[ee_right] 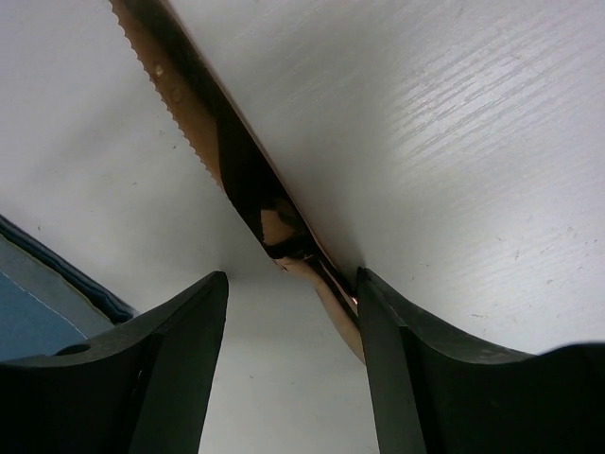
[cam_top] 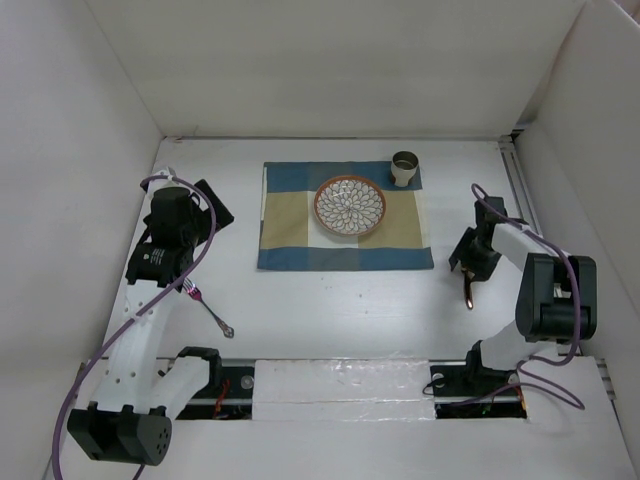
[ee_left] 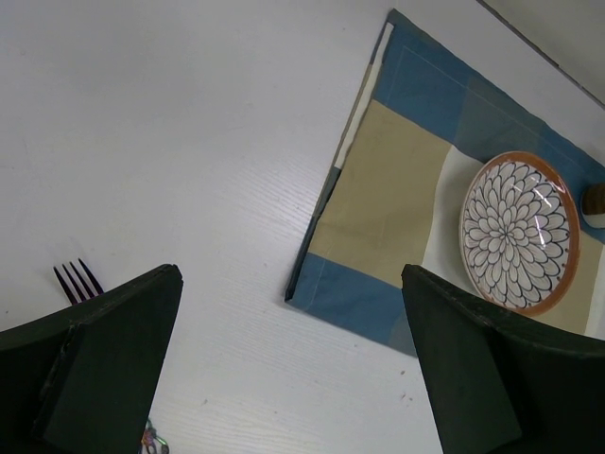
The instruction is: Set the dinner table for one person
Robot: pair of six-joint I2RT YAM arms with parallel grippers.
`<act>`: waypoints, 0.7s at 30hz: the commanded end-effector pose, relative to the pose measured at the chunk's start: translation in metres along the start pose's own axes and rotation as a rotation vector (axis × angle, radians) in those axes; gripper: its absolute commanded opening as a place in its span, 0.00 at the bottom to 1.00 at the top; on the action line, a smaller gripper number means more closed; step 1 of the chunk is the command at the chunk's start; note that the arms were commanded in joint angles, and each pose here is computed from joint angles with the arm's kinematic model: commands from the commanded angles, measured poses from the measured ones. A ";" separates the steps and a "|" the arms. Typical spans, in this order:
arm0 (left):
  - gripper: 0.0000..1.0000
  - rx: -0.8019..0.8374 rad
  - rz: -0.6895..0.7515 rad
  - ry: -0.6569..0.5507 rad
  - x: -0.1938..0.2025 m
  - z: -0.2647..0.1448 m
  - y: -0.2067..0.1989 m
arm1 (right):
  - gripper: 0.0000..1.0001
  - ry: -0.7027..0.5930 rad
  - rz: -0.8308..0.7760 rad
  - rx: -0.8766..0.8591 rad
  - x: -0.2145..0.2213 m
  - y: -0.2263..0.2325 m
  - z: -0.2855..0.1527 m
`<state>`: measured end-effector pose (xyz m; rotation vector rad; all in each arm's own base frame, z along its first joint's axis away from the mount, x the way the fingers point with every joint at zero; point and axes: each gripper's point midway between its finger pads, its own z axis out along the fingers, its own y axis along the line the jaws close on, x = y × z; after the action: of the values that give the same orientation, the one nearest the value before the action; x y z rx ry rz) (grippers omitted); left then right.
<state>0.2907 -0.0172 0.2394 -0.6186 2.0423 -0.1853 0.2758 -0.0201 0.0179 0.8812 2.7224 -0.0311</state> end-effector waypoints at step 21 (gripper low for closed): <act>1.00 0.078 0.006 -0.071 -0.023 -0.015 -0.017 | 0.44 0.220 -0.105 0.034 0.063 0.005 0.007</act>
<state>0.2896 -0.0190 0.2435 -0.6010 2.0329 -0.1990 0.2664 -0.0034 0.0155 0.7881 2.8090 -0.0540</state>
